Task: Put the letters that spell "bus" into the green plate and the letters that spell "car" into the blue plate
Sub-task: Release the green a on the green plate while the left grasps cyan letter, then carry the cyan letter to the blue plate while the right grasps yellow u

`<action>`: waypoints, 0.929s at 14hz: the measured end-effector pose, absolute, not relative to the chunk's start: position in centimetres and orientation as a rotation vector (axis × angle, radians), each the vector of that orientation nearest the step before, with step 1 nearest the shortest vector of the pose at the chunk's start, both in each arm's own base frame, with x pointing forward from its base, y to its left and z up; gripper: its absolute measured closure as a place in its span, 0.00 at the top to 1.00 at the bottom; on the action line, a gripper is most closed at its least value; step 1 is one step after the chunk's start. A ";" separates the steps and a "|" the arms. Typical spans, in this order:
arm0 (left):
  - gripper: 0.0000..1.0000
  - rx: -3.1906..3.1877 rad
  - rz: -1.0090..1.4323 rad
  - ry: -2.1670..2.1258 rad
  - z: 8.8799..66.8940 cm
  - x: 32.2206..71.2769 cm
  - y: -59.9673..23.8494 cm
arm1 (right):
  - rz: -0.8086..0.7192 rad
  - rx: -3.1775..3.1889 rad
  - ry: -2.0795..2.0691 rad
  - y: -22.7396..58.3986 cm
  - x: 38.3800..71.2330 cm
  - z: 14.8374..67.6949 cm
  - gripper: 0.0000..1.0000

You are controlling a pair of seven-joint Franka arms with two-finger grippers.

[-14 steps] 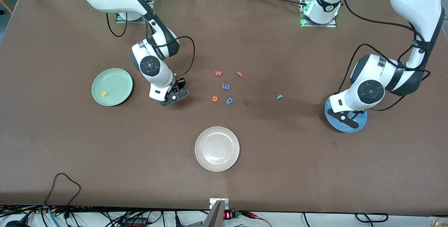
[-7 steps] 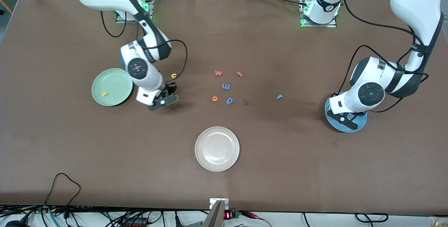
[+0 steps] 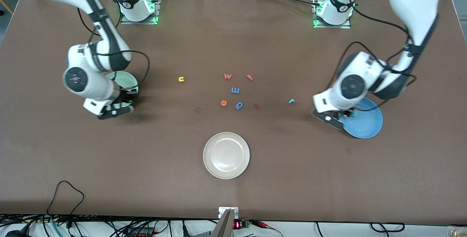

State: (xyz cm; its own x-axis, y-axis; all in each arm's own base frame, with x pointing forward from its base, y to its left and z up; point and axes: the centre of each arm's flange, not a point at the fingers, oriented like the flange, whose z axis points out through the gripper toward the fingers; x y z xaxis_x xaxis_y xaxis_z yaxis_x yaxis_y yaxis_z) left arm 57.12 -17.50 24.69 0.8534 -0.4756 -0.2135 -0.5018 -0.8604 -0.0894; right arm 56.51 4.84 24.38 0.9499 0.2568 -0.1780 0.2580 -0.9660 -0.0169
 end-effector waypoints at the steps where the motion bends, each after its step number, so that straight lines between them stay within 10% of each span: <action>1: 0.99 -2.901 0.263 0.761 23.9 56.3 -20.0 | -0.298 3.101 0.402 3.3 56.3 23.9 0.27; 5: 0.70 -2.947 0.270 0.893 19.1 52.5 -27.8 | -0.332 3.108 0.398 1.7 56.0 22.8 0.52; 10: 0.60 -2.952 0.273 0.912 17.8 52.1 -27.8 | -0.303 3.100 0.457 6.7 55.8 23.9 0.99; 13: 0.53 -2.934 0.258 0.924 17.7 52.3 -27.3 | -0.292 3.109 0.489 13.5 53.8 23.8 1.00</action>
State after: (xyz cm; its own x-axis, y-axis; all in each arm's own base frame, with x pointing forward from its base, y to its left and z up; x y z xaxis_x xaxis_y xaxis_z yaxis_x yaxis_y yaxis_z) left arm 52.34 -27.33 17.73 0.8070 -0.5639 -0.1753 -0.5730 -0.8195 -0.0017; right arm 53.75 13.46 23.83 0.9351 0.3058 -0.1788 0.3023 -0.9520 -0.0474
